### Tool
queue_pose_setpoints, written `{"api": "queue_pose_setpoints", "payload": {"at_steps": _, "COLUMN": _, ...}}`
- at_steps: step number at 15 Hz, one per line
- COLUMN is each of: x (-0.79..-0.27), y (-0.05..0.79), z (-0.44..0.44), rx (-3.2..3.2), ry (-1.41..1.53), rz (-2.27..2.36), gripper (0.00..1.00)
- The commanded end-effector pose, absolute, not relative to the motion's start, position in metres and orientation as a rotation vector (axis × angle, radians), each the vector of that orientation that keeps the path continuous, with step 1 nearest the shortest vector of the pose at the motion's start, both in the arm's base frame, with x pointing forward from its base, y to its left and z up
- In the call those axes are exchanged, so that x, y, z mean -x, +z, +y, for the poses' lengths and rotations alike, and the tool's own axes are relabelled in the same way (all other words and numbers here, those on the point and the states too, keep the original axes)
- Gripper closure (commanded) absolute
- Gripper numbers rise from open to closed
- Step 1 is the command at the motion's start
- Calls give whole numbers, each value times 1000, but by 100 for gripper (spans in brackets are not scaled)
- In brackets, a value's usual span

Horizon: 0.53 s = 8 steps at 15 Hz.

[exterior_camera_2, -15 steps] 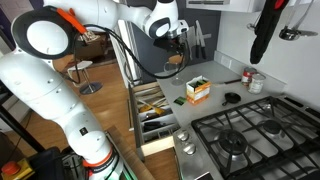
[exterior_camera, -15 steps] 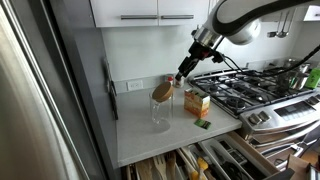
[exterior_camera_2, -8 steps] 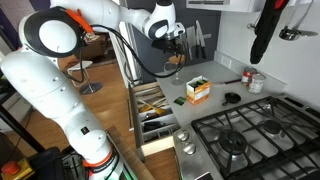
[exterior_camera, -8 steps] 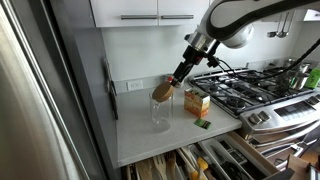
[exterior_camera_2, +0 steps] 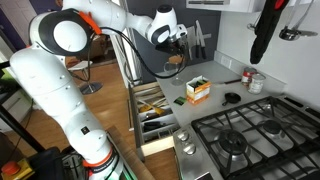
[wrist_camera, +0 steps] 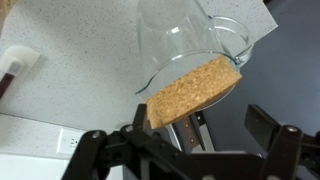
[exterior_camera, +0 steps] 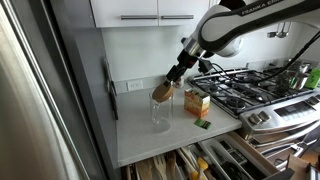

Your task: Put the brown lid on the transparent jar

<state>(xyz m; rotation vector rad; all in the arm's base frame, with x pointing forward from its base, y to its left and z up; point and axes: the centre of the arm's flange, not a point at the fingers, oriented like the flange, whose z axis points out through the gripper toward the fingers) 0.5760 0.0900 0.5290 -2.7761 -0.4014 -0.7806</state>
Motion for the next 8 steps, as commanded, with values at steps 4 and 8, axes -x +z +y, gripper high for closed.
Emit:
{"api": "queue_pose_setpoints", "payload": {"at_steps": 4, "x": -581, "y": 525, "z": 85, "rx": 2867, "ry": -835, "rz": -338, "gripper": 0}}
{"api": "queue_pose_setpoints", "payload": {"at_steps": 8, "x": -581, "y": 521, "z": 79, "rx": 2916, "ry": -828, "rz": -321, "gripper": 0}}
